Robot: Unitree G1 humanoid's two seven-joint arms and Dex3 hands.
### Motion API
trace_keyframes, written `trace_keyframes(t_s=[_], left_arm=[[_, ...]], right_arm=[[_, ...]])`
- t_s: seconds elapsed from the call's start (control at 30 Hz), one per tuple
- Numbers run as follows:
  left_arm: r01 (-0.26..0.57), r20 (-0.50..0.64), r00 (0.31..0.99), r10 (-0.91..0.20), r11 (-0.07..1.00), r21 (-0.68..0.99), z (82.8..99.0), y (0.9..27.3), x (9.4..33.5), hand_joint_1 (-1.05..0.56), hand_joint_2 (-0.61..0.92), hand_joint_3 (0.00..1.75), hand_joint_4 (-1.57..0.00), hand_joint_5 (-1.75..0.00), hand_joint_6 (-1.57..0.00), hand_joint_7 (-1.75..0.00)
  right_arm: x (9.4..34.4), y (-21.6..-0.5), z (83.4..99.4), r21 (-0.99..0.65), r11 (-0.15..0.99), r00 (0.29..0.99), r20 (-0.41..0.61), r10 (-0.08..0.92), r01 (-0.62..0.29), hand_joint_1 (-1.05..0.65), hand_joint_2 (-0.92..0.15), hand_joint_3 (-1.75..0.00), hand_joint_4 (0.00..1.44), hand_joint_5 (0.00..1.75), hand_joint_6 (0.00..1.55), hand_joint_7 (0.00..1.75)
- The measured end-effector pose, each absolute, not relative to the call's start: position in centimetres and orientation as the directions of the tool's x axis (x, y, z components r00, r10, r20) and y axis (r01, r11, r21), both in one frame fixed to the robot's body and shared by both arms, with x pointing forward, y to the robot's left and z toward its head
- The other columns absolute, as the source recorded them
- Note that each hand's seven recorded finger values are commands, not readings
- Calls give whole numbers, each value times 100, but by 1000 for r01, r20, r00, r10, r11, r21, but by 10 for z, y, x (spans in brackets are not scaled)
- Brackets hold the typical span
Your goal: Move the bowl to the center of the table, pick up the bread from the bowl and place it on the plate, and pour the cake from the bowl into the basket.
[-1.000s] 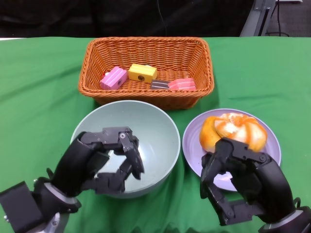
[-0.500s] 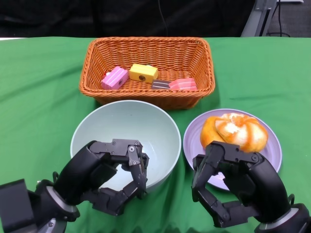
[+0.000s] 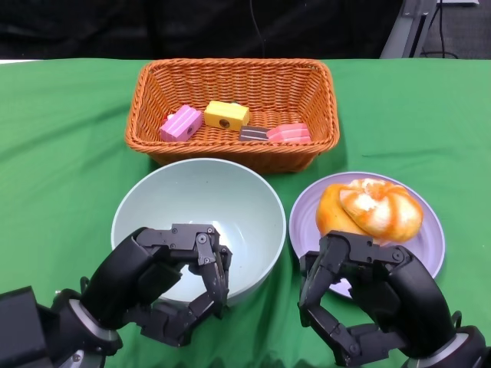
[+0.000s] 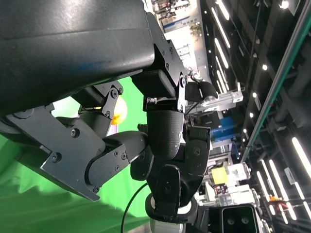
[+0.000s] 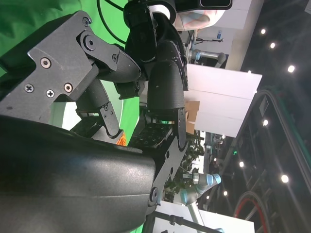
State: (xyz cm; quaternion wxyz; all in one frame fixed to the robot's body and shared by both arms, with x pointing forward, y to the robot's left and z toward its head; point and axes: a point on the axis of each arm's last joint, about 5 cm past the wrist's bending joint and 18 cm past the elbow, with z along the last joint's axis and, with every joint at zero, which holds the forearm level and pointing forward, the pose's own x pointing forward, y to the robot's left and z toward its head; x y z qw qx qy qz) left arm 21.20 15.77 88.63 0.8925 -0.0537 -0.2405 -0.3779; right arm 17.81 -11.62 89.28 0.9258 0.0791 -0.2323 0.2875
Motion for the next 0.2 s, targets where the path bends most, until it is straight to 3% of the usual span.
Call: trace_keyframes(t_s=[0.2], left_arm=[[678, 475, 614, -631, 729, 92, 886, 159, 212, -13, 43, 125, -80, -170, -74, -146]], right_arm=[[178, -117, 893, 17, 827, 732, 476, 488, -562, -9, -41, -114, 82, 165, 75, 131]])
